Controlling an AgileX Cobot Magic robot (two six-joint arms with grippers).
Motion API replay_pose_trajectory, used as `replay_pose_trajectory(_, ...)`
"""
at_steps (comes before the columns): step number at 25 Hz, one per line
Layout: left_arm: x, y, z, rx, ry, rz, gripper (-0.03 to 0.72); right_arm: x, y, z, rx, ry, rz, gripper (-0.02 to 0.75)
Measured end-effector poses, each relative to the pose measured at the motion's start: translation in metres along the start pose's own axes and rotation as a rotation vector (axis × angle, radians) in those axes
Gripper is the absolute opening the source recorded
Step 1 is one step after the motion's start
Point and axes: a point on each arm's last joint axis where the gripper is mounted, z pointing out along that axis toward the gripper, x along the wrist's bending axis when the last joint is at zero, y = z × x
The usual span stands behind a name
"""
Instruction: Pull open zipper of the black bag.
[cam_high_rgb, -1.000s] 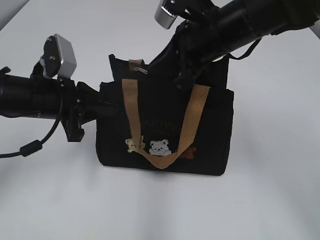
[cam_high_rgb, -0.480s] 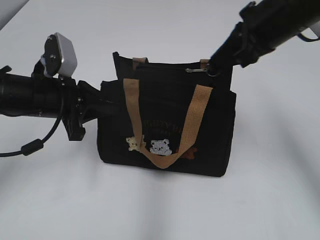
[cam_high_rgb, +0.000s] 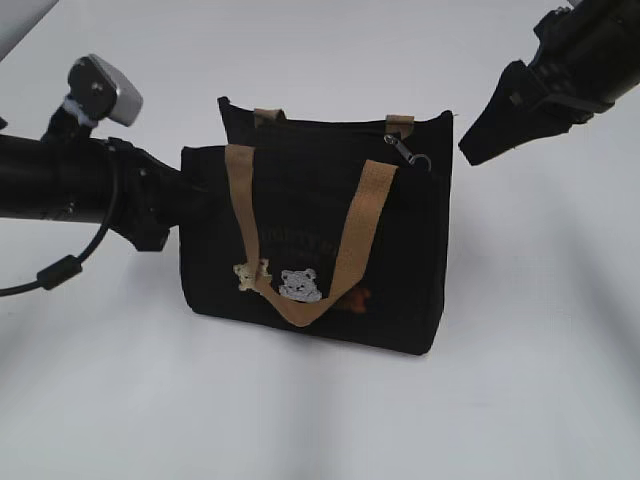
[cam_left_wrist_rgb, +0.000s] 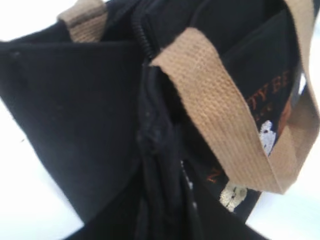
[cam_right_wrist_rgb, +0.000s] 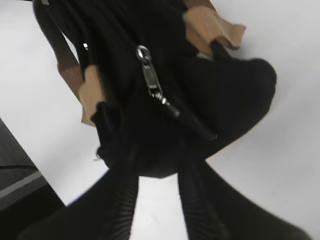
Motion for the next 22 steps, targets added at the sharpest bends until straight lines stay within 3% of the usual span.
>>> replay_pose_trajectory(2,0.004,0.004,-0.008,0.027,0.061,-0.113,0.197,0.002,-0.004,-0.002,0.043,0.005,0.076,0.302)
replay_pose_trajectory(4,0.006,0.013,-0.019,0.026,0.113,-0.281,0.305,0.006,-0.010,-0.005,0.110,0.028,0.138,0.375)
replay_pose_trajectory(6,0.003,0.026,-0.035,0.010,0.130,-0.400,0.383,0.010,-0.015,-0.009,0.169,0.036,0.193,0.385)
replay_pose_trajectory(8,-0.005,0.037,-0.051,0.019,0.110,-0.447,0.419,0.013,-0.017,-0.015,0.189,0.016,0.244,0.377)
replay_pose_trajectory(13,-0.025,0.053,-0.090,0.106,0.105,-0.548,0.373,0.031,-0.036,-0.041,0.187,-0.075,0.348,0.334)
replay_pose_trajectory(18,-0.044,0.058,-0.138,0.224,0.244,-0.661,0.338,0.062,-0.086,-0.070,0.206,-0.210,0.363,0.328)
replay_pose_trajectory(22,-0.072,0.062,-0.189,0.268,0.368,-0.689,0.332,0.089,-0.135,-0.091,0.176,-0.330,0.367,0.326)
